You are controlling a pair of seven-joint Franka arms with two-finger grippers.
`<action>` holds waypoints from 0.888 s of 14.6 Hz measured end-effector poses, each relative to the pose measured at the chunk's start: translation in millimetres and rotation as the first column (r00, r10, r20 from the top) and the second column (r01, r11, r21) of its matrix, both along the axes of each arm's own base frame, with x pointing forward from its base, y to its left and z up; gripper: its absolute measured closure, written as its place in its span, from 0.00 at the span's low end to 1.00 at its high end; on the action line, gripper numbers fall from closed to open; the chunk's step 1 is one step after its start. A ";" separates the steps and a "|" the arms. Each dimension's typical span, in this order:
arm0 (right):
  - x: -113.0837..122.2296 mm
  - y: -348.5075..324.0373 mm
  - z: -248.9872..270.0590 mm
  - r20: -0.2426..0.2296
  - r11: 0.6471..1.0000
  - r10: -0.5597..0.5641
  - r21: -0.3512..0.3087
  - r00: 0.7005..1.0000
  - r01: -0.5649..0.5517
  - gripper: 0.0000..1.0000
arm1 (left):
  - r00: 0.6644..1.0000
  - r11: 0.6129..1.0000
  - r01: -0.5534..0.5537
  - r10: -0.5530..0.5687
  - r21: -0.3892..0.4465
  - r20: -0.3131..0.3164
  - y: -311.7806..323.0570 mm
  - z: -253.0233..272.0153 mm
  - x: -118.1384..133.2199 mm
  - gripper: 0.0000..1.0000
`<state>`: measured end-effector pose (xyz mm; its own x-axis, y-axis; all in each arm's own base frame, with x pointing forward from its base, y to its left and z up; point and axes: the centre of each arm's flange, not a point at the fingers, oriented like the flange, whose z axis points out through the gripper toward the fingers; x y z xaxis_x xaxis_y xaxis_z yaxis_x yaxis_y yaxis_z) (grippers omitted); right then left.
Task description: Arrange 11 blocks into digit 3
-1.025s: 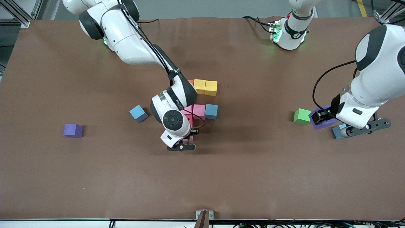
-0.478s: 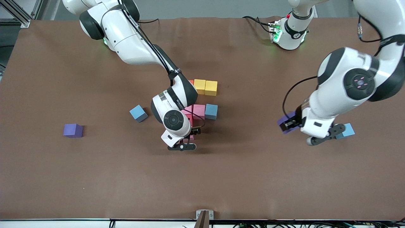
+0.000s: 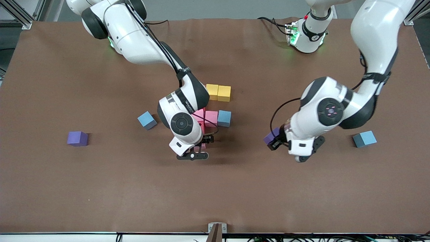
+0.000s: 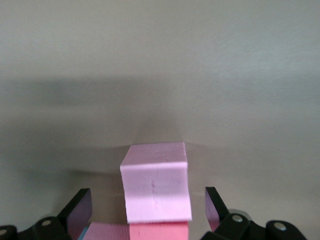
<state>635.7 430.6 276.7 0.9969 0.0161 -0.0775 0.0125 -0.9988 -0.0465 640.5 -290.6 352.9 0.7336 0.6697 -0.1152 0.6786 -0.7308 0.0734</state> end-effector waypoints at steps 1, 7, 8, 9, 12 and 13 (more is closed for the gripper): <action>3.1 -6.1 17.1 0.006 1.000 -0.008 0.001 1.000 0.008 0.00 | 1.000 0.999 -0.029 0.029 0.015 -0.003 -16.0 -15.6 -4.8 0.41; 41.1 -115.5 151.2 0.052 0.988 -0.152 0.015 0.987 0.152 0.00 | 0.966 0.964 -0.259 0.258 0.062 0.024 -92.2 -88.0 -23.3 0.41; 42.8 -144.5 179.3 0.047 0.983 -0.186 0.009 0.981 0.186 0.00 | 0.950 0.947 -0.313 0.312 0.071 0.032 -107.7 -96.4 -26.7 0.41; 42.7 -174.4 208.1 0.047 0.976 -0.220 0.005 0.974 0.220 0.00 | 0.931 0.928 -0.365 0.363 0.075 0.043 -123.1 -104.8 -30.4 0.41; 37.4 -270.3 282.7 0.073 0.950 -0.312 0.009 0.947 0.312 0.00 | 0.851 0.852 -0.523 0.521 0.022 0.056 -158.2 -126.0 -39.3 0.41; 35.2 -301.7 300.0 0.088 0.952 -0.307 0.016 0.947 0.307 0.00 | 0.826 0.827 -0.562 0.561 0.008 0.049 -163.2 -132.0 -41.1 0.41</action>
<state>670.9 128.8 576.7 0.9563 -0.2920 0.0112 -0.2908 -0.9548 -0.0615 599.4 -453.8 220.9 0.2339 0.9695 -0.0736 0.9689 -0.2262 0.1004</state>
